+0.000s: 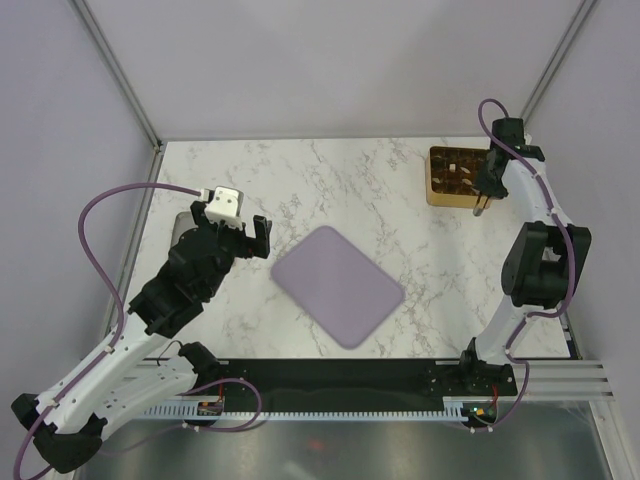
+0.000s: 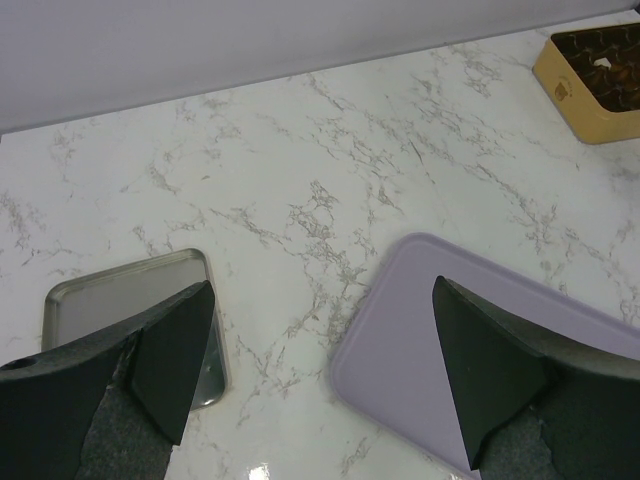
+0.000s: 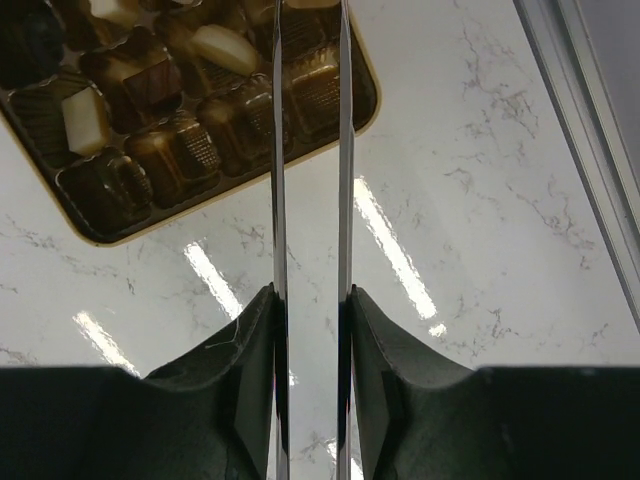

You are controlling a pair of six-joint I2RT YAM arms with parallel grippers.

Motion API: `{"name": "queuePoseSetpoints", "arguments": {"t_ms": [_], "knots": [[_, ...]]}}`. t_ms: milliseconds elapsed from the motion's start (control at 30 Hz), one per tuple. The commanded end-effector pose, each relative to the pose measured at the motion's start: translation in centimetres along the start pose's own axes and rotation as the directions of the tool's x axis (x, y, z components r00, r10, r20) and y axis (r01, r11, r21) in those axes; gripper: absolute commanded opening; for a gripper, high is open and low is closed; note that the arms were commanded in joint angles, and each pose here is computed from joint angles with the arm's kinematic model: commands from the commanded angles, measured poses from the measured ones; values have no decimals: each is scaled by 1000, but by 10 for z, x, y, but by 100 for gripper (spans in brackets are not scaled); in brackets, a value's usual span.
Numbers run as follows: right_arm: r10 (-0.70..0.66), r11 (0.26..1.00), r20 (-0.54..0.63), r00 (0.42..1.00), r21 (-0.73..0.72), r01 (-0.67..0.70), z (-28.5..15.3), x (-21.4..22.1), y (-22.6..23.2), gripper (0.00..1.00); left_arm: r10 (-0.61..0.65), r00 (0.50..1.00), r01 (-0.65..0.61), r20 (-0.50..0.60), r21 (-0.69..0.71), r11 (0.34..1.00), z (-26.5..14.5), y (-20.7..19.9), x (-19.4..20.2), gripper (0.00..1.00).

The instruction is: Pack the chocolate

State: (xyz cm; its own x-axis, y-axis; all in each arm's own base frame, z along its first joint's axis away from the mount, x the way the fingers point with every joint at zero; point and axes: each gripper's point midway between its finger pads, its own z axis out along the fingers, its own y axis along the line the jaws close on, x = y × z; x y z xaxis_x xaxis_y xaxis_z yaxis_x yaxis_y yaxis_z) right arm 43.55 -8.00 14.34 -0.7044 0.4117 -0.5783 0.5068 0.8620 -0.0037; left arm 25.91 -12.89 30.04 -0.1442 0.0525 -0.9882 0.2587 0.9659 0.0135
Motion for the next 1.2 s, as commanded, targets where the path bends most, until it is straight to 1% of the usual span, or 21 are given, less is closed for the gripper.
{"name": "queuePoseSetpoints", "arguments": {"t_ms": [0, 333, 533, 633, 867, 1067, 1167], "knots": [[29, 999, 48, 998, -38, -28, -5, -23, 0, 39, 14, 999, -14, 38, 3, 1000, 1, -1, -10, 98], [42, 995, 26, 999, -93, -39, -5, -14, 2, 39, 20, 999, -20, 29, -1, 1000, 4, -1, -8, 98], [35, 996, 11, 999, -79, -34, 3, -7, 0, 40, 19, 999, -19, 30, -1, 1000, 3, -1, -8, 98], [35, 996, 17, 999, -79, -34, 1, -9, 1, 40, 19, 999, -19, 32, 1, 1000, 3, -1, -8, 98], [38, 996, 25, 999, -87, -36, -1, -13, 2, 46, 19, 999, -19, 30, -2, 1000, 4, -1, -8, 98], [40, 994, 31, 999, -102, -37, -5, -15, 4, 47, 19, 999, -19, 30, -4, 1000, 4, 0, -8, 98], [43, 993, 53, 998, -109, -37, -15, -21, 4, 47, 22, 999, -22, 27, -5, 1000, 4, 0, -7, 98]]}}
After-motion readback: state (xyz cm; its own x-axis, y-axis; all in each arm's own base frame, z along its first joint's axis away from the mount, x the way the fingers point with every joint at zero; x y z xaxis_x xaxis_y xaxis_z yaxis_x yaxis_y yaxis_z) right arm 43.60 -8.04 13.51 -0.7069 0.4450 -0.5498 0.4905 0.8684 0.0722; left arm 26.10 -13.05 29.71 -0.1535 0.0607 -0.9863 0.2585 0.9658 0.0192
